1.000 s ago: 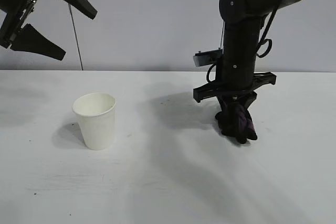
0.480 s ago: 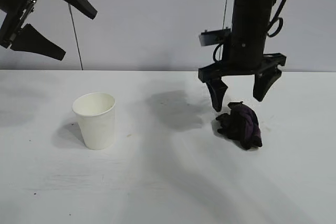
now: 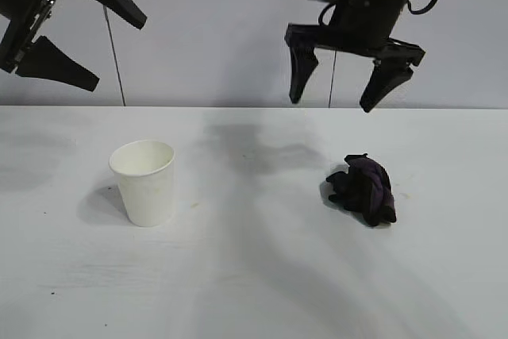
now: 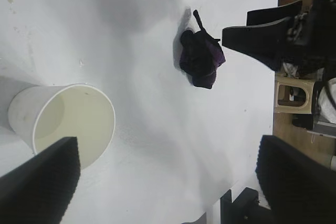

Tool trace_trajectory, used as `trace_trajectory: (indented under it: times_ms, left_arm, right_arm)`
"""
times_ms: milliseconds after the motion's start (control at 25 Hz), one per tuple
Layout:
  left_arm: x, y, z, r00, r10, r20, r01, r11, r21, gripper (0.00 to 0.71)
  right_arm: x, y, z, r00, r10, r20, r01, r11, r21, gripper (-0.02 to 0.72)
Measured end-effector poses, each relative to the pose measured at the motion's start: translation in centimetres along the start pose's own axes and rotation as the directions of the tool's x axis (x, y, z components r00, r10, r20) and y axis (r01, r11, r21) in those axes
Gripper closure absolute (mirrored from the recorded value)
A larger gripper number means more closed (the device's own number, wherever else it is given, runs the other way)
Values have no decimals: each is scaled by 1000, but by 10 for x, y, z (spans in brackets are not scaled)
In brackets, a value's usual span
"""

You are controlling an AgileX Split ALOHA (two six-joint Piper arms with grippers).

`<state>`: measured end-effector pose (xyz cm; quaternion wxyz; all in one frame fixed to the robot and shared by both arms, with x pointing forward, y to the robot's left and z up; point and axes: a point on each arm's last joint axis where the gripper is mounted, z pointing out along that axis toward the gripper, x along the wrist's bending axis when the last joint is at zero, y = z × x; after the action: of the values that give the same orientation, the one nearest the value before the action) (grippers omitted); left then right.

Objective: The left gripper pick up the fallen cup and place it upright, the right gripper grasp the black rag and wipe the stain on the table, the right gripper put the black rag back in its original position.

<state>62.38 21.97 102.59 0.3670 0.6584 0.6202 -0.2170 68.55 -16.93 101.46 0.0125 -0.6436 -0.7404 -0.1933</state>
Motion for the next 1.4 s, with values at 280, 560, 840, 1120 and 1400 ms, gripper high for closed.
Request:
trace_trajectory:
  times_ms: [280, 560, 840, 1120, 1400]
  left_arm:
    - [0, 0, 0, 1000, 0, -2, 0, 1000, -5, 53]
    - [0, 0, 0, 1000, 0, -2, 0, 1000, -4, 53]
    - [0, 0, 0, 1000, 0, -1, 0, 1000, -3, 53]
    - [0, 0, 0, 1000, 0, -1, 0, 1000, -2, 53]
    - [0, 0, 0, 1000, 0, 0, 0, 1000, -1, 53]
  right_arm:
    - [8, 2, -8, 979, 82, -186, -81, 997, 16, 9]
    - [17, 1, -11, 952, 108, -286, -100, 994, 42, 9]
    - [17, 0, -11, 952, 107, -288, -99, 994, 44, 9]
    - [17, 0, -11, 952, 106, -288, -97, 994, 45, 9]
    - [16, 0, -10, 958, 95, -270, -86, 995, 44, 9]
